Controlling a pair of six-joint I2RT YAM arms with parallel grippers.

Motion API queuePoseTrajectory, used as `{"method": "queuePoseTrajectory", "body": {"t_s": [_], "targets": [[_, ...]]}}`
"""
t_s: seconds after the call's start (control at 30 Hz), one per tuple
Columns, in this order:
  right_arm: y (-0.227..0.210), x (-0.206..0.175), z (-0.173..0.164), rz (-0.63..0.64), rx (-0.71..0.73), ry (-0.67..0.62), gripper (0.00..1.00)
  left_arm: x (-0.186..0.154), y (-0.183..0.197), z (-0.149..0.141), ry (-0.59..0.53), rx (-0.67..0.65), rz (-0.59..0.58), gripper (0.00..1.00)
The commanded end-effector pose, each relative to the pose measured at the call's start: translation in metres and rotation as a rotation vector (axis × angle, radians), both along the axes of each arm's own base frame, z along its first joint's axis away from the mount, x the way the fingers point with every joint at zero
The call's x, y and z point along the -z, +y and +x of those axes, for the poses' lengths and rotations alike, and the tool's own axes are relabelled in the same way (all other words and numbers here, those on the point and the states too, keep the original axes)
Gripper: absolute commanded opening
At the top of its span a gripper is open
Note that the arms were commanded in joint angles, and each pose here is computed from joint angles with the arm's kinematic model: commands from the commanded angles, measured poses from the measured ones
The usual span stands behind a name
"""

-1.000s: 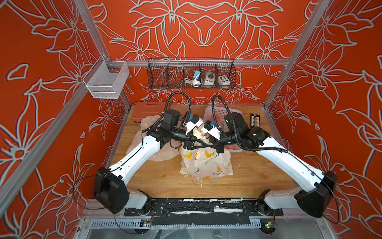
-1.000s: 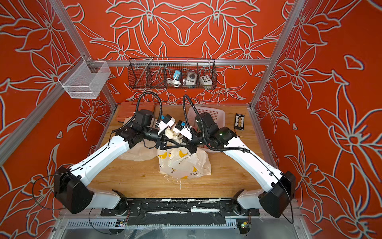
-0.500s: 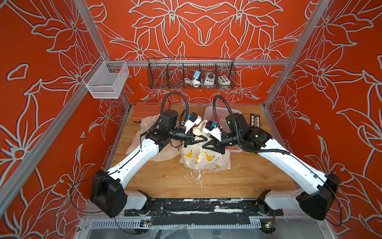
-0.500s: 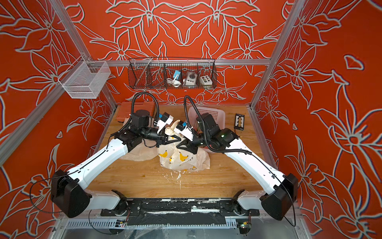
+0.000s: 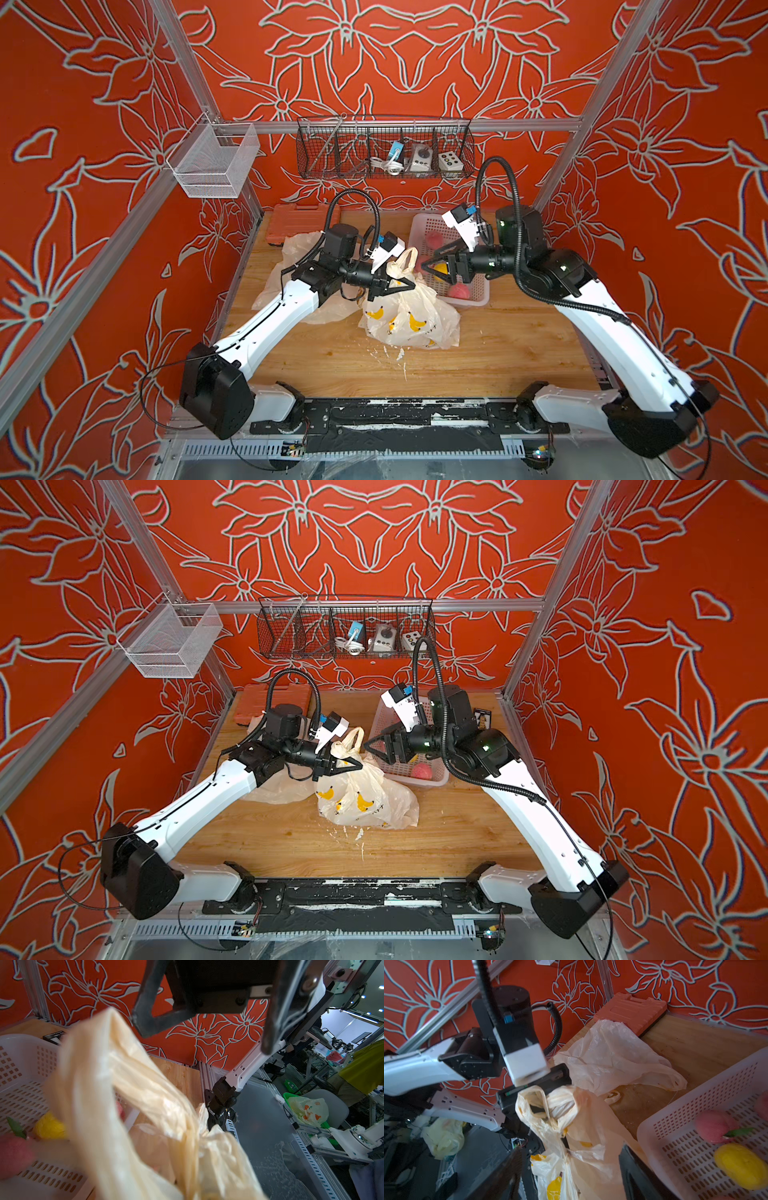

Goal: Place the peach into a plastic bag & tie a knot
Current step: Cross the plastic bag at the center of the board.

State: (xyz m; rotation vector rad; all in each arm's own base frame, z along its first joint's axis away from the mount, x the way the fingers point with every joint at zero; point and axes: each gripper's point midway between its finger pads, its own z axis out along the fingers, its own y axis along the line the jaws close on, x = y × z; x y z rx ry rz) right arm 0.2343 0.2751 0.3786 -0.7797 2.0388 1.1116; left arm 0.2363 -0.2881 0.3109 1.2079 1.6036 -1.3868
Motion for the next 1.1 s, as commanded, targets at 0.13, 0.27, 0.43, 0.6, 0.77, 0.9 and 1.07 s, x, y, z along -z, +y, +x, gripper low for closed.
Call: {"method": "queuePoseTrajectory", "body": {"t_s": [0.13,0.27,0.43,0.6,0.77,0.9,1.07], "targets": [[0.021,0.014,0.018,-0.022,0.064,0.218,0.66,-0.014,-0.002,-0.007,-0.022,0.038,-0.02,0.02],[0.035,0.008,0.029,-0.008,0.058,0.232,0.44,-0.013,-0.002,-0.006,-0.012,0.038,-0.01,0.03],[0.012,0.016,0.041,-0.164,0.151,0.157,0.0,-0.006,0.003,0.001,0.012,-0.02,0.024,0.05],[-0.016,0.024,0.036,-0.285,0.205,0.076,0.0,-0.002,0.011,0.014,0.073,-0.084,0.02,0.07],[-0.037,0.036,0.034,-0.367,0.257,0.029,0.0,-0.002,0.012,0.02,0.116,-0.107,0.014,0.1],[-0.047,0.034,0.03,-0.415,0.267,-0.021,0.0,0.0,0.012,0.021,0.132,-0.109,0.017,0.15],[-0.04,0.028,0.016,-0.431,0.208,-0.027,0.0,0.003,0.011,0.026,0.146,-0.125,0.026,0.05]]}}
